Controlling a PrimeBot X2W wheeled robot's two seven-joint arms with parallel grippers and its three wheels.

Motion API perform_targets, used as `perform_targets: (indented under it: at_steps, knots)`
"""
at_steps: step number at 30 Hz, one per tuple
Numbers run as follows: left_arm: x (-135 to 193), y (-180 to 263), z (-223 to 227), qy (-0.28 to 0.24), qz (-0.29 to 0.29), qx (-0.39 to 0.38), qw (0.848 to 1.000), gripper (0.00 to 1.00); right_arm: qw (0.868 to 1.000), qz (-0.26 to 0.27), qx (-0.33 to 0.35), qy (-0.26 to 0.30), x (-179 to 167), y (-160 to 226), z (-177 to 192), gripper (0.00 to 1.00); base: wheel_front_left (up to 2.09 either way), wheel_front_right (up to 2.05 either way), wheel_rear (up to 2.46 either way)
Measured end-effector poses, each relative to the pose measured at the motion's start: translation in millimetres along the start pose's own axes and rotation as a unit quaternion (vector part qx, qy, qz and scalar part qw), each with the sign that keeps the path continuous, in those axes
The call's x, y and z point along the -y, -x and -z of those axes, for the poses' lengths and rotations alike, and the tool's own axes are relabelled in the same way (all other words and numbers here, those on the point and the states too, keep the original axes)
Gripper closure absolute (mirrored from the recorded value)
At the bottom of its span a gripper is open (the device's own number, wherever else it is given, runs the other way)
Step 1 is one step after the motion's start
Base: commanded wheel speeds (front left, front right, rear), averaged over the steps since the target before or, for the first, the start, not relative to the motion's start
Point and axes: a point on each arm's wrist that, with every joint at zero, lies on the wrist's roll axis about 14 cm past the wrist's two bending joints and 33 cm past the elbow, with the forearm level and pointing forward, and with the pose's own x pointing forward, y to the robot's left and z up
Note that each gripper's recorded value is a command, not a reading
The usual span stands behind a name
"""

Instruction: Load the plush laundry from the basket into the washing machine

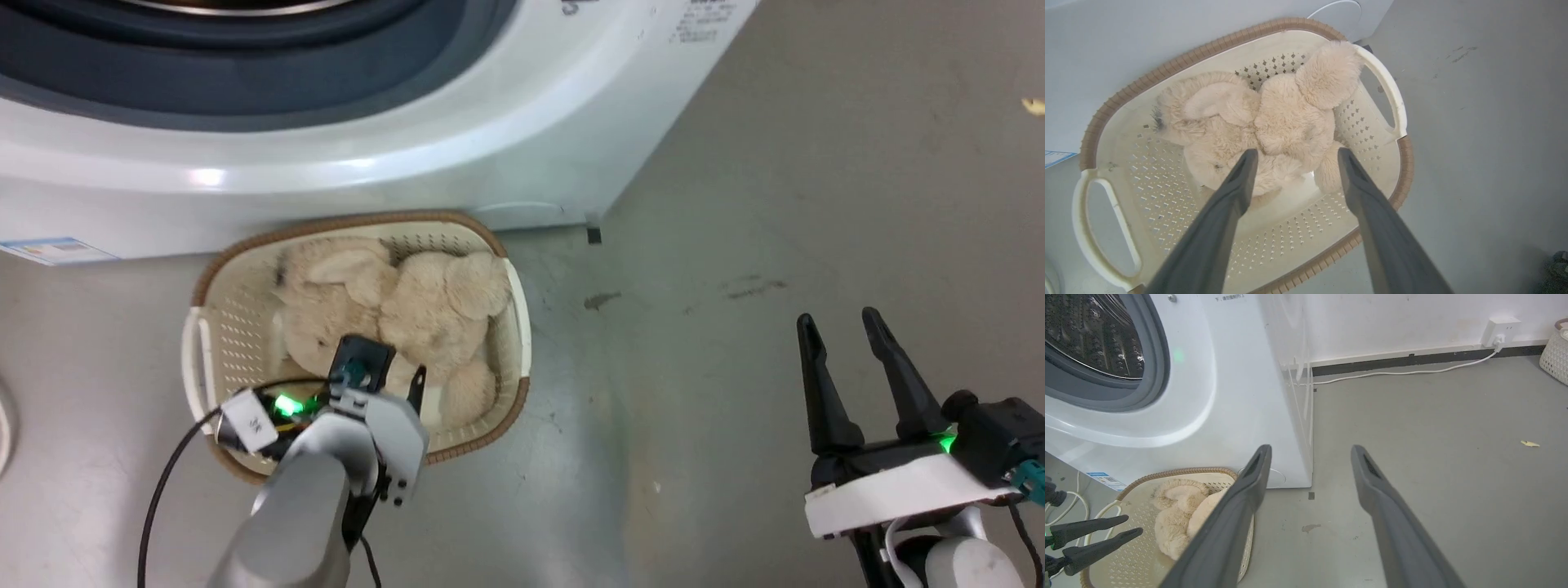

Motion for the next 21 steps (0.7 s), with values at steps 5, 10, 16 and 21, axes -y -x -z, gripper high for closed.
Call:
perform_targets:
  at_steps: [5,10,16,21]
  knots:
    - [-1,-22,0,-0.005,0.002,-0.011,1.000,0.00,1.000,0.005,-0.008,-0.007,3,-6,9,0.00,0.00,0.00,0.00]
    - [4,-43,11,-0.007,0.016,-0.045,0.999,0.00,1.000,0.013,-0.015,-0.012,9,-12,18,0.00,0.00,0.00,0.00]
    - [1,-70,14,-0.006,0.020,-0.059,0.998,0.00,0.999,0.025,-0.028,-0.020,16,-16,31,0.00,0.00,0.00,0.00]
    - [4,-89,31,-0.015,0.028,-0.096,0.995,0.00,0.998,0.029,-0.042,-0.026,17,-20,44,0.00,0.00,0.00,0.00]
